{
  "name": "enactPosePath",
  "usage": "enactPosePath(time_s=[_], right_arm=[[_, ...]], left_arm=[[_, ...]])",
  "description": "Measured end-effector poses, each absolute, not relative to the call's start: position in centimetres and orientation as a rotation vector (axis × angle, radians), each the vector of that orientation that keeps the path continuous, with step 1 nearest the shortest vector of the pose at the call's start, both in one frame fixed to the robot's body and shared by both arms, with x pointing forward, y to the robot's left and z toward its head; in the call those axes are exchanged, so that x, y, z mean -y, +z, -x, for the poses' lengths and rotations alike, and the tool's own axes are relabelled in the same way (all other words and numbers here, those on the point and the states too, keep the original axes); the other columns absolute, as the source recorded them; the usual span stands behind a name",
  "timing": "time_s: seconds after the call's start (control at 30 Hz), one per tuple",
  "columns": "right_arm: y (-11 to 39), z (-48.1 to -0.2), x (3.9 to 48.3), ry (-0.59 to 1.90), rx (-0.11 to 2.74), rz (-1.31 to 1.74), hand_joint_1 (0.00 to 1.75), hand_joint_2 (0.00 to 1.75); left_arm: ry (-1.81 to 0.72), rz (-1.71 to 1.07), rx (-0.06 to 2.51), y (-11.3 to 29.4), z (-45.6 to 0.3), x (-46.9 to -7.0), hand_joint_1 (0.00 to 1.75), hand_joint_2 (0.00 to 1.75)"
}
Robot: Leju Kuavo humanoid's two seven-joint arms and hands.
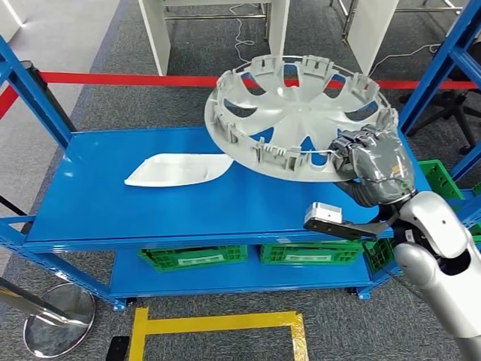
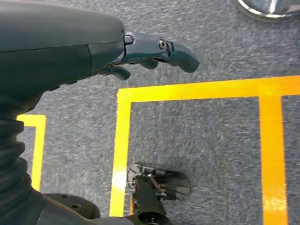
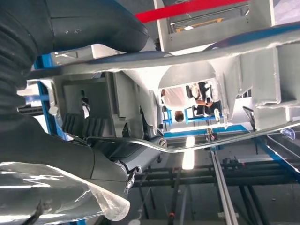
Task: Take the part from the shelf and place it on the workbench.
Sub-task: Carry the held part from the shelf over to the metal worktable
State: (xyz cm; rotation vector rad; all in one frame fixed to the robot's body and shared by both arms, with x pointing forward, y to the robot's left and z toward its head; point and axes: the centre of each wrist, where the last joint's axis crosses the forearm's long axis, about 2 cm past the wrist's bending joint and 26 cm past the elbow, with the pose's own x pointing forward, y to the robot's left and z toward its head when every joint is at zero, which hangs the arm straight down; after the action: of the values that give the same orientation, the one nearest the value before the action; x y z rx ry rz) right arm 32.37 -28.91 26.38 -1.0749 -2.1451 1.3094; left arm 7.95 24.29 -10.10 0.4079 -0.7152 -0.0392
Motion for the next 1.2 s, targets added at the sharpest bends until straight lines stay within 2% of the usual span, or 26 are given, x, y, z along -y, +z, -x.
enactPosePath(time_s=[0.37,0.67,1.2], right_arm=[[23.5,-31.0,28.3,1.26,2.142,1.058,1.75,1.75],[21.7,-29.3,26.2,1.099,2.239,1.221,1.75,1.75],[22.4,-29.9,26.3,1.08,2.21,1.255,1.75,1.75]], left_arm=[[-0.026,-0.427,0.681,-10.1,-7.8,-24.4,0.0,1.75],[0.013,-0.463,0.629,-10.1,-7.9,-24.6,0.0,1.75],[0.045,-0.5,0.627,-9.9,-8.6,-24.7,0.0,1.75]])
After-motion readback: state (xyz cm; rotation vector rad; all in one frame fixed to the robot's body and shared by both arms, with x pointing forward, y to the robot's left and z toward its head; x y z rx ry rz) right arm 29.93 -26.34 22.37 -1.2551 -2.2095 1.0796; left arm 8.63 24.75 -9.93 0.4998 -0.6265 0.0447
